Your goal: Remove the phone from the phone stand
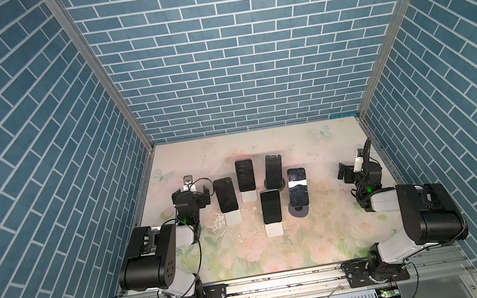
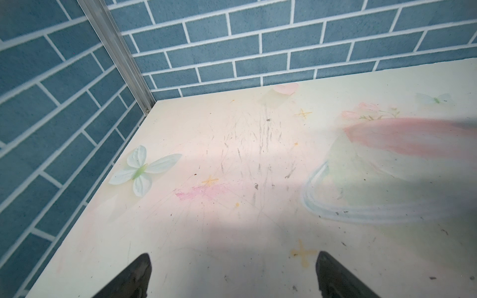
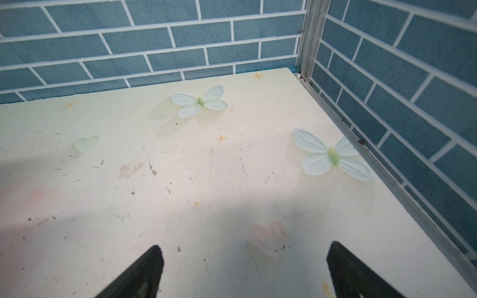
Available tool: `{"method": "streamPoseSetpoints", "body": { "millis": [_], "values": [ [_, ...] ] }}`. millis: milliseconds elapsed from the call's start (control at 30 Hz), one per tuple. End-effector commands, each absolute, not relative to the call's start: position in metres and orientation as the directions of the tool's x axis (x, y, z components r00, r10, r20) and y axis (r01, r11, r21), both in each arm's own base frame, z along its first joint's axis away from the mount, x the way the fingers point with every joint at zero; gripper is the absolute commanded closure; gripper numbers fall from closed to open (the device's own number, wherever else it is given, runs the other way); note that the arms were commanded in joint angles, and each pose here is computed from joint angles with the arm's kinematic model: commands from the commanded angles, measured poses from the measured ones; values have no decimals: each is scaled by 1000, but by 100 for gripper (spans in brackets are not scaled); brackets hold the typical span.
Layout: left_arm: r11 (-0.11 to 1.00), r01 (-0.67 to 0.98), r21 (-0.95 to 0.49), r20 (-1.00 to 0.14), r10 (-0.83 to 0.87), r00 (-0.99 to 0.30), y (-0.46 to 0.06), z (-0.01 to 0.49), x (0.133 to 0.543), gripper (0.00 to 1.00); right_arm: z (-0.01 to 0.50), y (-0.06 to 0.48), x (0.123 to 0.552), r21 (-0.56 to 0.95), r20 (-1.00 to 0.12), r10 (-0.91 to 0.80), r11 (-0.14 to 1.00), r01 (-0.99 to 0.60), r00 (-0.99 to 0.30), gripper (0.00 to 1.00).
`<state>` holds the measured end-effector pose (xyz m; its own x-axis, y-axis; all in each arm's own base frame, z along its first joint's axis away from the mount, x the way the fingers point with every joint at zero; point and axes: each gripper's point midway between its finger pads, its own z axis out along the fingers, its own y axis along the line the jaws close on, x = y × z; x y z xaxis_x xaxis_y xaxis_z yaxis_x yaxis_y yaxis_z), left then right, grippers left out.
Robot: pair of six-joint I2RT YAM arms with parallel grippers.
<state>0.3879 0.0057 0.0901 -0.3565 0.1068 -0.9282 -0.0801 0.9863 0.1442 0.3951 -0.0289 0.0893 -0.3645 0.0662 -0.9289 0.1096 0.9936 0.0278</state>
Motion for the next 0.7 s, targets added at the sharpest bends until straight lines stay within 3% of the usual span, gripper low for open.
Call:
{"method": "streamPoseSetpoints", "body": {
  "millis": [0, 233, 367, 500, 667],
  "values": [
    [986, -81, 147, -933, 111, -343, 7, 96, 394, 0, 91, -31, 393, 7, -936, 45, 994, 109, -349, 1],
    [981, -133, 139, -952, 96, -292, 14, 113, 383, 0, 118, -31, 398, 1, -863, 59, 993, 114, -502, 10],
    [975, -180, 129, -961, 78, -265, 22, 136, 373, 0, 140, -27, 396, 10, -850, 80, 991, 134, -521, 10],
    [963, -250, 102, -968, 37, -250, 33, 163, 359, 0, 158, -26, 388, -7, -839, 101, 980, 197, -535, 1],
    [948, -314, 40, -959, -51, -278, 42, 188, 342, 0, 176, -11, 377, -27, -819, 107, 974, 224, -564, 1]
  ]
}}
